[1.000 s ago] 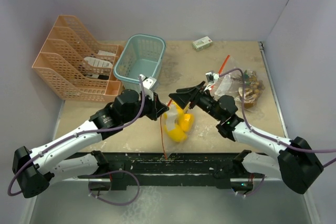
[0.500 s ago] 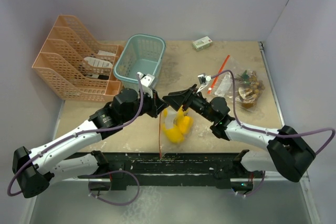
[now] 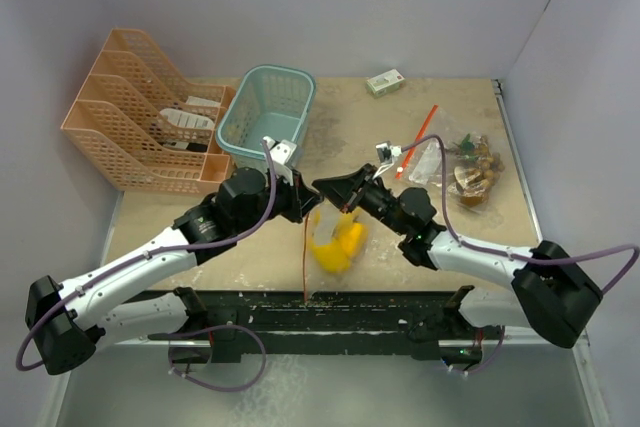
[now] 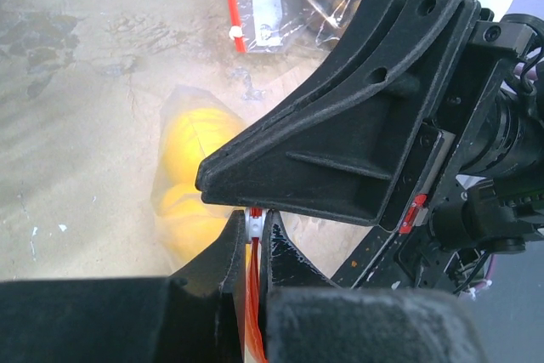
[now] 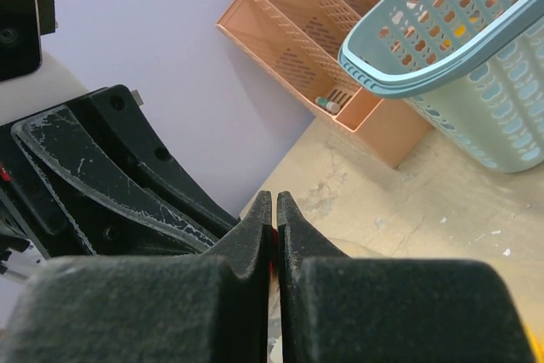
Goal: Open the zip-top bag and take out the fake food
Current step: Unzip the zipper food storage bag at the center of the board.
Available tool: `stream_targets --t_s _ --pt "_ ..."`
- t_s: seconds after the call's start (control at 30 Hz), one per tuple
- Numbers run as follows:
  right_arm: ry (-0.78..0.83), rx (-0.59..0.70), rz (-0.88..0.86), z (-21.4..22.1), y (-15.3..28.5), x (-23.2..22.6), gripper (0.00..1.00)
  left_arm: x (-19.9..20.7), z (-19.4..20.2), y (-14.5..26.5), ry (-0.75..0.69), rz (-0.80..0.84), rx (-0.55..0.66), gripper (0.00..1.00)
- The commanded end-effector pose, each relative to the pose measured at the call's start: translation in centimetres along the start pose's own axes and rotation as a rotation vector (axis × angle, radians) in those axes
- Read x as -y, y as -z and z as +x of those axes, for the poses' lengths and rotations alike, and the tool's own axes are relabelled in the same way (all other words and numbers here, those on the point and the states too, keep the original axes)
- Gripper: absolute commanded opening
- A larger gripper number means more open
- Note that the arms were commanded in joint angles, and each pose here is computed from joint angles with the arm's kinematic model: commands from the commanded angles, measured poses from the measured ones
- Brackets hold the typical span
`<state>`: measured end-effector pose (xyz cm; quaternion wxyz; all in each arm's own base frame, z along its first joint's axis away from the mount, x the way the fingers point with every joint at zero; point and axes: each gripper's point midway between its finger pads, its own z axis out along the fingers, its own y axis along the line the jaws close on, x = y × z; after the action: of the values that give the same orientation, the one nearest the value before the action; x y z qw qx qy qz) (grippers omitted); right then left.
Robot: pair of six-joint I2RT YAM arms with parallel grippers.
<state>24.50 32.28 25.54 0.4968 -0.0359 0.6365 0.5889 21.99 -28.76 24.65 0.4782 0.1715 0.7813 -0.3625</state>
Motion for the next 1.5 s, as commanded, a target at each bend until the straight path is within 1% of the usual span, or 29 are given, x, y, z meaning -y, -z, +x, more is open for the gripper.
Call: stream_targets --t_s 0.0,0.13,0.33,0.47,0.63,0.8,1.0,1.13,1.27,1.37,1.47 --pt "0.048 0.086 -0.031 -3.3 -0.1 -2.4 0.00 1.5 -3.2 0.3 0.013 0.037 0.096 0.00" --pt "0.110 0.104 0.015 -5.2 -0.2 -2.3 0.00 1.1 -2.4 0.8 0.018 0.028 0.075 0.00" --pt "0.132 0.123 -0.012 -8.4 -0.4 -2.1 0.00 0.9 -1.6 1.6 0.034 0.028 0.063 0.02" --pt "0.126 0.166 -0.004 -12.0 0.0 -0.6 0.00 0.9 -1.1 2.0 0.043 0.035 0.050 0.03" --pt "0.165 0.207 0.030 -16.1 0.2 0.5 0.00 0.8 -0.1 2.3 0.059 0.039 0.027 0.03" --pt "0.203 0.240 0.077 -19.7 0.6 2.0 0.00 0.3 1.6 2.8 0.081 0.039 -0.008 0.03" --pt "0.212 0.276 0.112 -23.3 1.2 3.7 0.00 -0.1 2.8 4.1 0.096 0.030 -0.034 0.03" --pt "0.216 0.278 0.092 -24.3 1.0 3.9 0.00 -0.2 3.3 5.0 0.111 0.031 -0.036 0.03" --pt "0.299 0.297 0.101 -25.4 0.8 3.5 0.00 -0.5 3.9 5.6 0.119 0.025 -0.050 0.03" --pt "0.305 0.258 0.067 -24.3 -0.3 2.7 0.00 -0.8 4.1 5.7 0.120 0.011 -0.048 0.03" --pt "0.329 0.216 0.043 -22.9 -2.8 1.3 0.00 -0.6 3.7 5.2 0.116 0.016 -0.039 0.03"
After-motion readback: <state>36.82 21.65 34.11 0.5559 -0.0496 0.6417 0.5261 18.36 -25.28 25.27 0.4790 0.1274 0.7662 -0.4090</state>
